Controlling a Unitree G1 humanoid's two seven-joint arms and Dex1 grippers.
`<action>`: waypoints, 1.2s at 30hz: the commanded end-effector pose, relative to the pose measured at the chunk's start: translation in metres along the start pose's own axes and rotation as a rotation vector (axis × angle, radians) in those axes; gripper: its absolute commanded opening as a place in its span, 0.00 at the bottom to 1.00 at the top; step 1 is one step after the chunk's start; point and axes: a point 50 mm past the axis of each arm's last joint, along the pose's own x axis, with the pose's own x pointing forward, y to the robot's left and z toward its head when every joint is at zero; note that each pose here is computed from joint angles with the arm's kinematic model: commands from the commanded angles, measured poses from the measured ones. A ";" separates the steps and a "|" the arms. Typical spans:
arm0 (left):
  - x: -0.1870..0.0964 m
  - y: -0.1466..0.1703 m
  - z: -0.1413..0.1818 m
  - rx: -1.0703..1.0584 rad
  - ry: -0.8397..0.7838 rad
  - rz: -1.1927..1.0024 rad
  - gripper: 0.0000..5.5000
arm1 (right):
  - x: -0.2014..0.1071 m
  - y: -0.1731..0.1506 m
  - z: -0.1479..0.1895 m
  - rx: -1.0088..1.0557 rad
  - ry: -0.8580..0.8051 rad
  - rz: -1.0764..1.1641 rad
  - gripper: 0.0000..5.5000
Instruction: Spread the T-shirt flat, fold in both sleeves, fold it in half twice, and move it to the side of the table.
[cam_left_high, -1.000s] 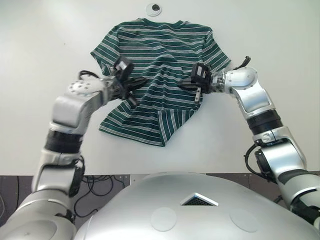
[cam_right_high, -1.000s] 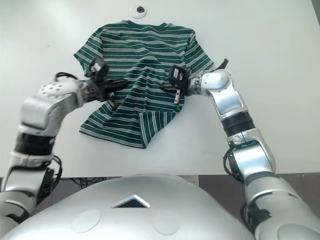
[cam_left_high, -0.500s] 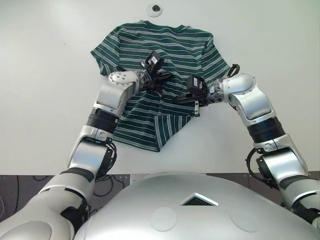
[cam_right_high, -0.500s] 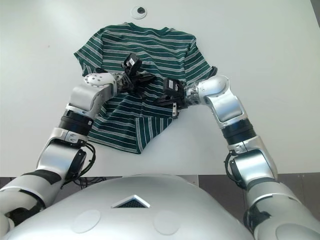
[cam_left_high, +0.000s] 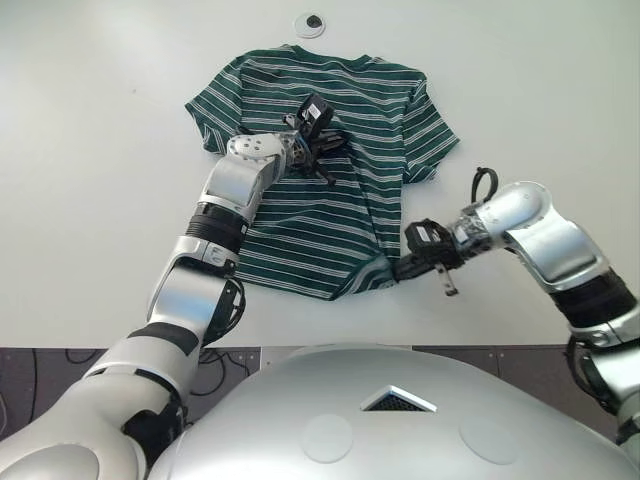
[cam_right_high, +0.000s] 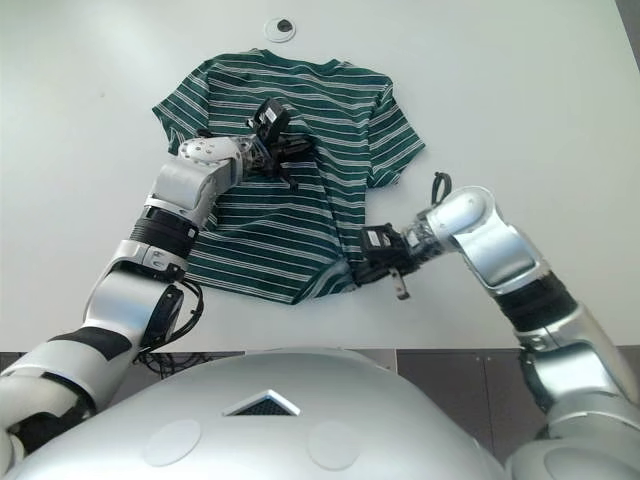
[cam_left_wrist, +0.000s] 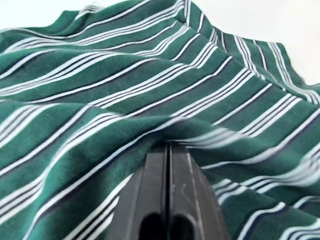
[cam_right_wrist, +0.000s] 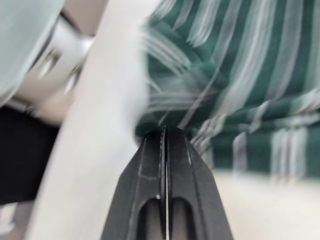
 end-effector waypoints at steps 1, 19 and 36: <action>-0.005 0.007 -0.033 -0.048 0.118 0.066 0.01 | -0.013 -0.004 0.011 -0.036 -0.044 -0.084 0.00; -0.118 -0.041 -0.040 0.289 0.175 -0.217 0.01 | -0.034 -0.136 0.002 0.344 -0.180 -1.072 0.00; -0.132 -0.012 -0.007 0.159 -0.002 0.055 0.01 | -0.046 -0.155 0.002 0.173 -0.030 -1.262 0.00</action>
